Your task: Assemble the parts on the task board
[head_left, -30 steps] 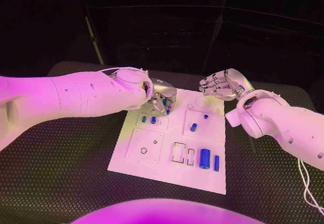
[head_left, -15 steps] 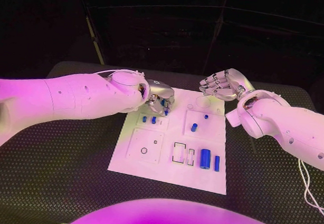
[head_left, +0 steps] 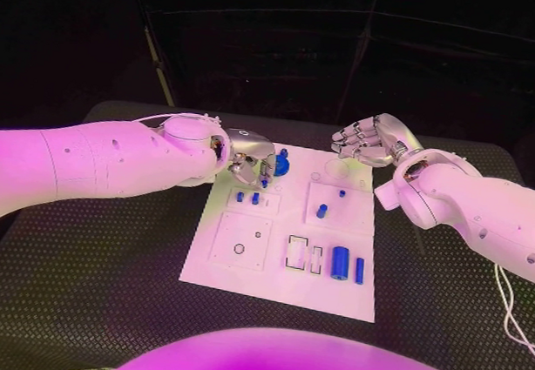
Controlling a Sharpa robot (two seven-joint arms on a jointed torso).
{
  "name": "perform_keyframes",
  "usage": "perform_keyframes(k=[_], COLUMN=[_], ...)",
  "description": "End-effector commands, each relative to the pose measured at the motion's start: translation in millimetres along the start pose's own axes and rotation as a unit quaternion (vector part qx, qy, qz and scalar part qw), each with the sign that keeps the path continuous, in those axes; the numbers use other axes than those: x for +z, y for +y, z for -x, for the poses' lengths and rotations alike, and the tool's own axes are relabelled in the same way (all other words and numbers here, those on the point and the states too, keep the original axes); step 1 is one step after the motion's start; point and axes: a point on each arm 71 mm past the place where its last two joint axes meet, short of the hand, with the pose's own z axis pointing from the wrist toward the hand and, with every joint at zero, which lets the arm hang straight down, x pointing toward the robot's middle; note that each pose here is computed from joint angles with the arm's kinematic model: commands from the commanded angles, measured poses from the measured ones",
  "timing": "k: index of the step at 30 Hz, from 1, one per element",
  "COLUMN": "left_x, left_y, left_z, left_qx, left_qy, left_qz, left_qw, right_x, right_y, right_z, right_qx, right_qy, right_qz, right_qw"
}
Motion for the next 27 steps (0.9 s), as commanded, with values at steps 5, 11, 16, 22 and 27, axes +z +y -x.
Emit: perform_keyframes(k=[5, 11, 16, 22, 27], left_x=[-12.8, -21.2, -24.6, -27.4, -29.4], left_y=[9.7, 14.6, 13.7, 13.9, 18.8], left_z=[1.7, 2.4, 4.7, 5.4, 5.5], left_qx=[-0.017, -0.023, -0.034, -0.046, -0.048], left_qy=[-0.018, -0.033, -0.054, -0.063, -0.059], left_qz=[0.015, 0.017, 0.007, 0.004, 0.014], left_qw=[1.0, 0.999, 0.998, 0.997, 0.997], right_x=[0.2, 0.3, 0.5, 0.3, 0.3], right_y=[1, 1, 1, 1, 0], right_z=[1.1, 0.9, 0.5, 0.5, 0.4], right_qx=[0.0, 0.0, 0.0, 0.0, 0.0], right_qy=[-0.001, -0.001, 0.0, 0.0, 0.0], right_qz=[0.005, 0.005, 0.005, 0.005, 0.005], right_qw=[1.0, 1.0, 1.0, 1.0, 1.0])
